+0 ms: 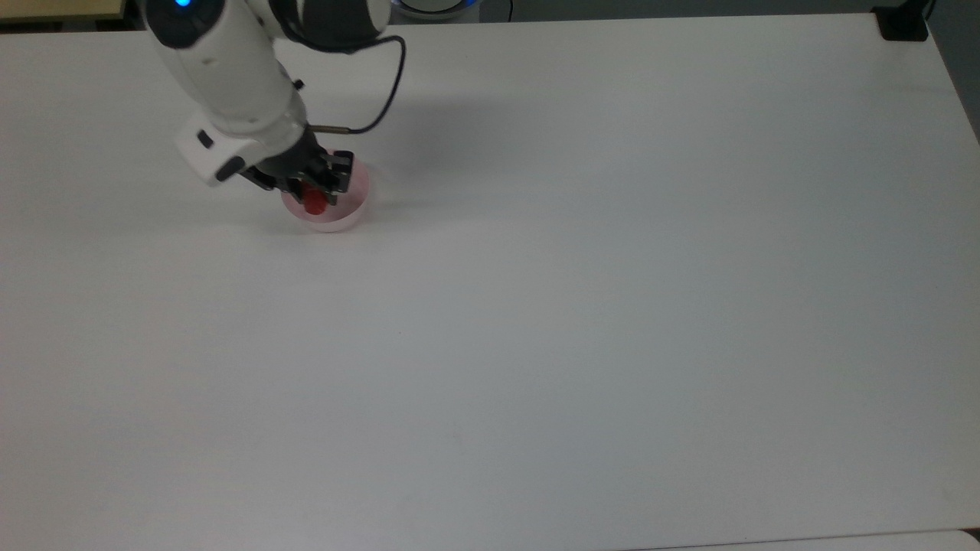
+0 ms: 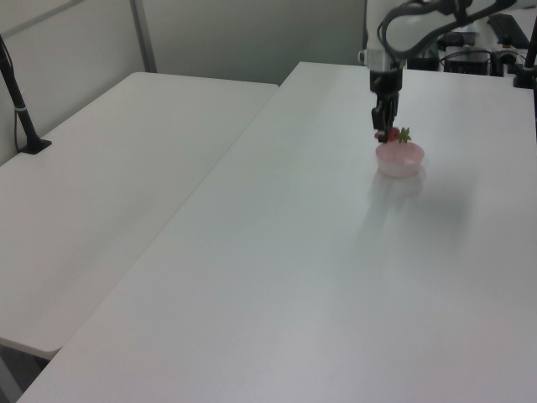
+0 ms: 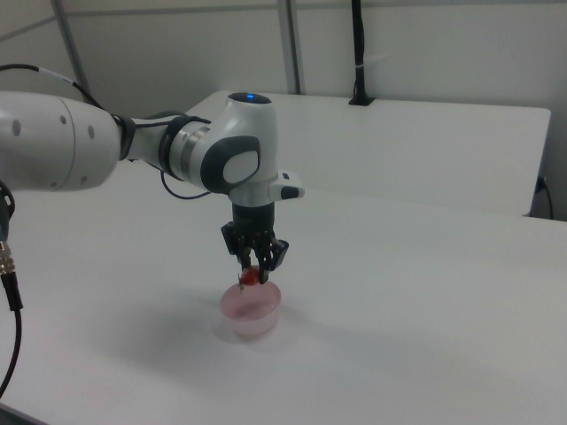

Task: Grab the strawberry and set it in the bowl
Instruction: 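Lift the strawberry and carry it over the pink bowl, then lower the strawberry into the bowl and open the gripper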

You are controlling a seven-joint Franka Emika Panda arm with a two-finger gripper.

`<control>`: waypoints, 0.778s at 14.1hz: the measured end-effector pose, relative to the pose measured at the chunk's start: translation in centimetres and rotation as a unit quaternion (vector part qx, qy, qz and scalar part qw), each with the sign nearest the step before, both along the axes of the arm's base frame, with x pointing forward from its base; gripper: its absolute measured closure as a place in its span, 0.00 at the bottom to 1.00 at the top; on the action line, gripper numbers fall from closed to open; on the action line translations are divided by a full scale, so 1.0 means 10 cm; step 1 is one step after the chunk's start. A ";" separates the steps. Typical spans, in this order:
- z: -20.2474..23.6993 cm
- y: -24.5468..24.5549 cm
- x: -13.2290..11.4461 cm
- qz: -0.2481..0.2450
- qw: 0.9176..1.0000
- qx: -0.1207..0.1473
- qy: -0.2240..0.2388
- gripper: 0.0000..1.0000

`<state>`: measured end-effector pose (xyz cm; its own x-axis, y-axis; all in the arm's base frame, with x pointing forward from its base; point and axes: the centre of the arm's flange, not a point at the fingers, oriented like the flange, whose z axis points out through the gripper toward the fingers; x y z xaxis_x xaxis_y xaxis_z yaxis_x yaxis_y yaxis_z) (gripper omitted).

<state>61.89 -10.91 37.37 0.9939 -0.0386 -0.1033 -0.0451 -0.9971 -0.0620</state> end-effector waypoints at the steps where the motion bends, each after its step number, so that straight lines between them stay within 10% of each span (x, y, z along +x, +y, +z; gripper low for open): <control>1: -0.08 0.03 0.00 0.002 1.000 0.000 0.007 0.60; 8: -0.26 -0.04 -0.03 0.009 0.999 -0.013 0.033 0.56; 11: -0.19 -0.04 -0.04 0.009 0.999 -0.013 0.034 0.29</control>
